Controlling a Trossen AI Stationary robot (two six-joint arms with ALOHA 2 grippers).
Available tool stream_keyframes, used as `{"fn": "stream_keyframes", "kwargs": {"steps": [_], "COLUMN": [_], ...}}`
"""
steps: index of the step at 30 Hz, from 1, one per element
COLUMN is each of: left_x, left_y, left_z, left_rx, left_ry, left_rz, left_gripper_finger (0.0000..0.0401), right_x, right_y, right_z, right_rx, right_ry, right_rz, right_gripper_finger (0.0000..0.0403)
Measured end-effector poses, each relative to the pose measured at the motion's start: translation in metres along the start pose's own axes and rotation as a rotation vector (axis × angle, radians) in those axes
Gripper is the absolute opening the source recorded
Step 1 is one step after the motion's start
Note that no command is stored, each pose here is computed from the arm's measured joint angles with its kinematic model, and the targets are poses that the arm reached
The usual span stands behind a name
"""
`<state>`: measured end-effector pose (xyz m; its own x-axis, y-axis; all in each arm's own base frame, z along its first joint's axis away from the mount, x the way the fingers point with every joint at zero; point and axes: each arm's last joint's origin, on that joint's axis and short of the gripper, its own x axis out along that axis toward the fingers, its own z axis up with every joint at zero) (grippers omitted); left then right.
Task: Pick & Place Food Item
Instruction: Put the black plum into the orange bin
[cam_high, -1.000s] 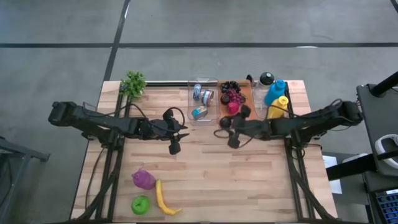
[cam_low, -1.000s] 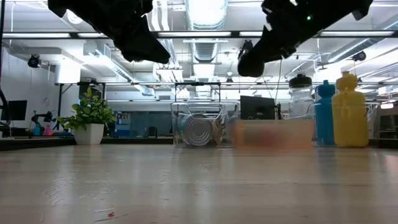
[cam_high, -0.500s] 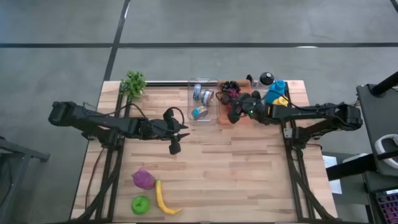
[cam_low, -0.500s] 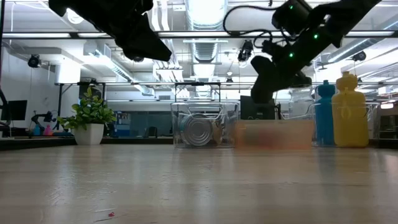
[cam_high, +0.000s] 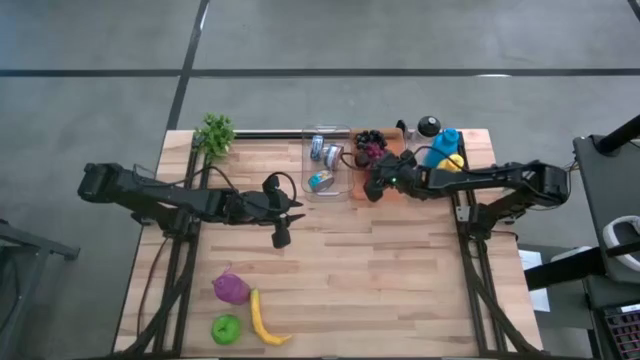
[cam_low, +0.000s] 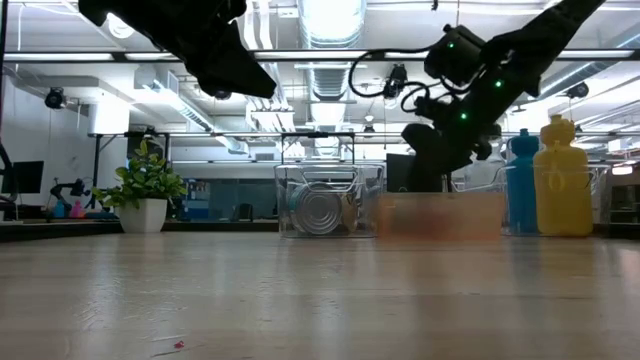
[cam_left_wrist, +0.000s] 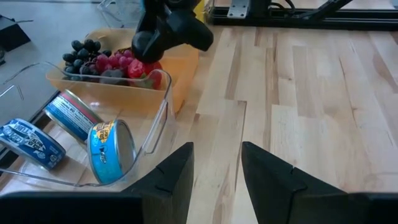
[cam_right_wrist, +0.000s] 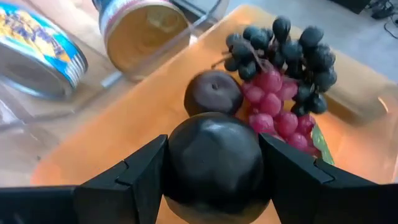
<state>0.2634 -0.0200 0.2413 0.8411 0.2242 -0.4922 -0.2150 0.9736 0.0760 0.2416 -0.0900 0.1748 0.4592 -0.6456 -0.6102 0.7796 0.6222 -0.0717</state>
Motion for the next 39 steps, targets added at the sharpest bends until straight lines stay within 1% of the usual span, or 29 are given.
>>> {"fn": "stream_keyframes", "kwargs": {"steps": [7, 10, 18, 29, 33, 39], "left_x": [0.000, 0.000, 0.000, 0.000, 0.000, 0.000], "left_y": [0.000, 0.000, 0.000, 0.000, -0.001, -0.001], "left_z": [0.000, 0.000, 0.000, 0.000, 0.000, 0.000], "left_rx": [0.000, 0.000, 0.001, 0.001, 0.001, 0.001], "left_ry": [0.000, 0.000, 0.000, 0.000, 0.000, 0.000], "left_rz": [0.000, -0.001, -0.001, -0.002, -0.002, -0.002], "left_gripper_finger": [0.0136, 0.0136, 0.0136, 0.0136, 0.0136, 0.0136], "right_x": [-0.005, -0.009, -0.012, -0.012, -0.012, -0.012], "right_y": [-0.003, -0.006, -0.009, -0.010, -0.010, -0.010], "right_z": [0.000, 0.000, -0.003, -0.004, -0.004, -0.004], "right_rx": [-0.009, -0.017, -0.038, -0.057, -0.057, -0.057], "right_ry": [0.019, 0.023, 0.050, 0.063, 0.065, 0.064], "right_rz": [-0.007, -0.038, -0.076, -0.081, -0.078, -0.077], "right_gripper_finger": [0.0226, 0.0226, 0.0226, 0.0226, 0.0235, 0.0261]}}
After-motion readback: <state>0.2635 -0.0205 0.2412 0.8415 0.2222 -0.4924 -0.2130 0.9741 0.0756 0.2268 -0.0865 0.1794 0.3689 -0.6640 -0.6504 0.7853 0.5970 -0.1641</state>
